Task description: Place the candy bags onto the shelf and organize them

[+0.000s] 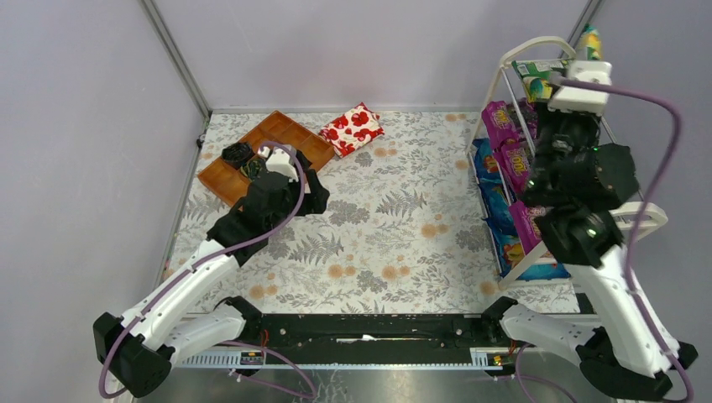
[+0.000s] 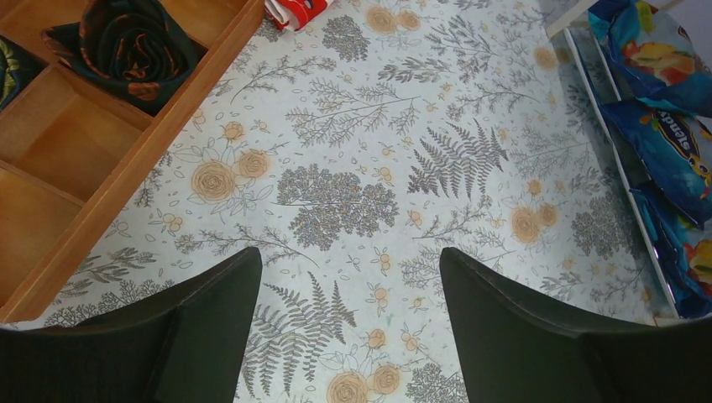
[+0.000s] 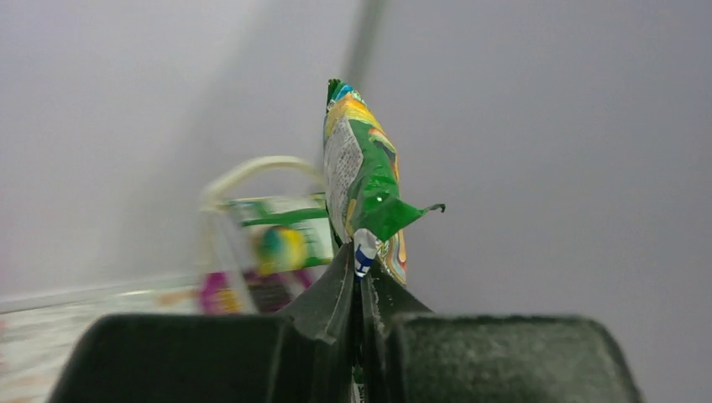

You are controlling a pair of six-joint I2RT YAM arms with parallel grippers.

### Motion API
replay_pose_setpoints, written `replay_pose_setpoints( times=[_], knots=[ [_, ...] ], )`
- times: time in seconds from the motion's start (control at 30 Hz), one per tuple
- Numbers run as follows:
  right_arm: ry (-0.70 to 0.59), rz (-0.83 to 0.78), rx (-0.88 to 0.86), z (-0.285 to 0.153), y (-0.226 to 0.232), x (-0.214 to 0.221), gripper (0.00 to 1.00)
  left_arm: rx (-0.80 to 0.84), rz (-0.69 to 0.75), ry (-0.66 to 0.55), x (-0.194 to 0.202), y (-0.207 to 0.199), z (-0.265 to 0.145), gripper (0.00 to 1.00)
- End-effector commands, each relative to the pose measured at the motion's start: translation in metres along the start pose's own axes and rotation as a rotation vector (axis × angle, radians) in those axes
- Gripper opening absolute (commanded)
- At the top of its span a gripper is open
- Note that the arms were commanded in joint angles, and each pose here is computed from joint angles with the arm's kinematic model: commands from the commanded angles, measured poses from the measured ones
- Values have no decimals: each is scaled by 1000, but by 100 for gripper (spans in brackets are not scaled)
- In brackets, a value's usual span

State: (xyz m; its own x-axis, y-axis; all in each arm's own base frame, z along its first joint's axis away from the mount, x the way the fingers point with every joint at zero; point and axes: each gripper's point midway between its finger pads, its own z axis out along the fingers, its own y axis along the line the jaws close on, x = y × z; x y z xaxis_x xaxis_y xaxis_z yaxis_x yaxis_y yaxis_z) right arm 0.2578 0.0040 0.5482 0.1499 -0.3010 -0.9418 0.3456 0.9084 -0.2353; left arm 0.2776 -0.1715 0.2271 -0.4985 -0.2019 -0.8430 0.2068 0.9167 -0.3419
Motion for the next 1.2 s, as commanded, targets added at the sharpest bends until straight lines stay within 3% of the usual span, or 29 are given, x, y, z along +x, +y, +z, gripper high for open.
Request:
replay_pose_setpoints(
  times=[0.0,0.23,0.43,0.9,1.17],
  knots=[
    [95,-401,343,14,-31,-1,0,11,40,-36,-5,-7,-1,83],
    [280,-605,502,63,-31,30,0,50,66,-8,7,-20,-1,84],
    [374,-675,597,70,-27,53,0,53,91,8,14,-23,0,85],
    [439,-770,563,89,-44,100,0,78,132,29,24,-34,4,88],
    [524,-849,501,102,-30,136,0,78,134,26,23,-34,3,88]
  ],
)
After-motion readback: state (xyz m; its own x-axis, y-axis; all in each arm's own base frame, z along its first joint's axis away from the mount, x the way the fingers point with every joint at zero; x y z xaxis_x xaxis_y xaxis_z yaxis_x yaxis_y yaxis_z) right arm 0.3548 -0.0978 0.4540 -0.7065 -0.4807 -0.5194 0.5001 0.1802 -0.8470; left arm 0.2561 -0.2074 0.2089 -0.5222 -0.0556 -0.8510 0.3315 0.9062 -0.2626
